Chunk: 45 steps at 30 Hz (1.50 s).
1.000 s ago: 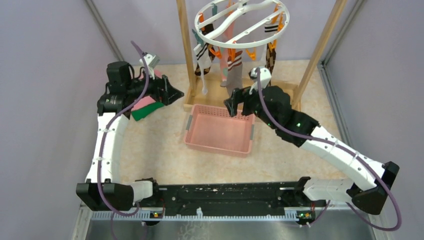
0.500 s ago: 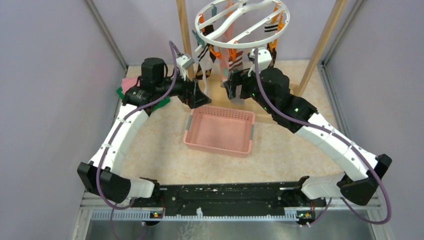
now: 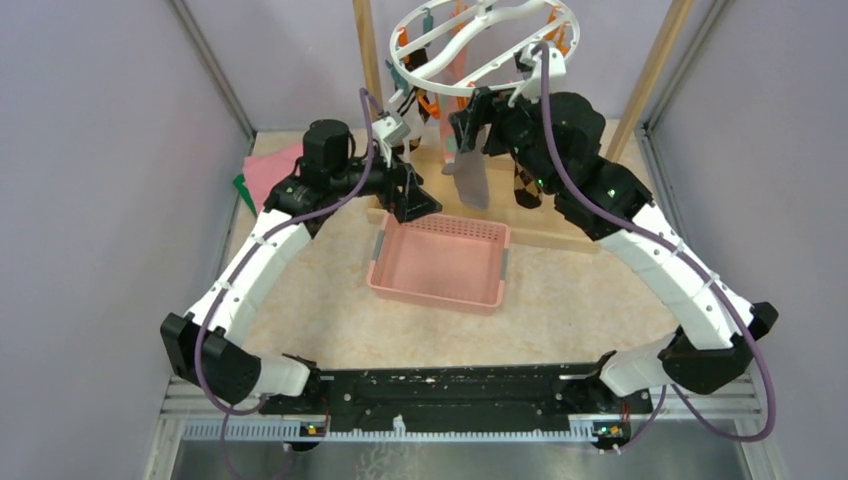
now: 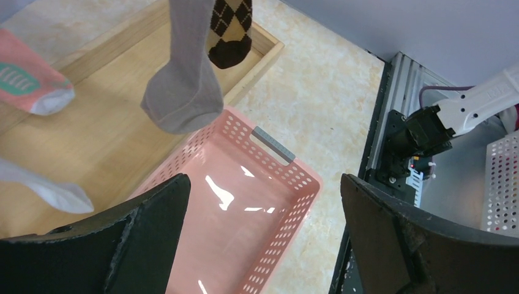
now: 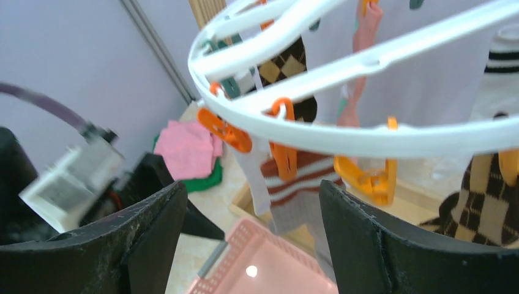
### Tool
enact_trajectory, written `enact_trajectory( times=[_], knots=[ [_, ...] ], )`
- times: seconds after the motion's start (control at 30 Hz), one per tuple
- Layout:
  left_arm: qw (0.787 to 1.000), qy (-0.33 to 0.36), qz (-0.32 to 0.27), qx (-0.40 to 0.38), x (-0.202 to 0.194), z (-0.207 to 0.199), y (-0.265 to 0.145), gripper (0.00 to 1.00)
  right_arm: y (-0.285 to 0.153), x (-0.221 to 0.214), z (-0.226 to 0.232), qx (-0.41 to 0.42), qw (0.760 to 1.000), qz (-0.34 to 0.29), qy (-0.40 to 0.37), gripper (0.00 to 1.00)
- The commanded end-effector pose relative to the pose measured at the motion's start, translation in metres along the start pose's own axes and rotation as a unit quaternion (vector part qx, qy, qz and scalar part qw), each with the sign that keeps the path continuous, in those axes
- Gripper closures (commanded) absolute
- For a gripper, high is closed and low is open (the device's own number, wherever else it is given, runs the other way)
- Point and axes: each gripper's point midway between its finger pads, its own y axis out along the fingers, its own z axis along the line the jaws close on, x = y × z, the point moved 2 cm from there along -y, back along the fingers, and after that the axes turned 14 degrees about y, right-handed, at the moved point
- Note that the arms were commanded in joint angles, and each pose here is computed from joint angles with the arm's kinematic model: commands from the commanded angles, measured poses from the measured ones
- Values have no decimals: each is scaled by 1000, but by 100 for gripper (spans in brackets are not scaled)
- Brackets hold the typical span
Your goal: Remove the socks clipped to the hanger
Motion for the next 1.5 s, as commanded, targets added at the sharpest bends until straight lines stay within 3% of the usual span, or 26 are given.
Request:
enact_trajectory(
  times=[0.0,0.4,0.87,0.97,1.07,1.2,1.47],
  knots=[
    [998,42,-33,-33,9,-2,16,1,12,13,8,-1,1000,-1,-6,21],
    [995,94,-18,12,2,22,52,1,22,15,10,-23,999,5,24,32],
    [994,109,-21,7,5,17,80,30,46,18,-11,-96,995,-38,-4,36],
    [992,119,-18,24,7,21,83,40,50,19,-10,-96,994,-50,-4,38],
    [992,118,-17,43,8,26,84,63,54,20,-7,-92,994,-62,-2,44],
    [994,101,-21,44,13,23,84,84,58,21,1,-86,994,-70,1,51],
    [997,66,-9,33,7,7,70,98,54,23,-1,-88,993,-81,13,55]
  ],
)
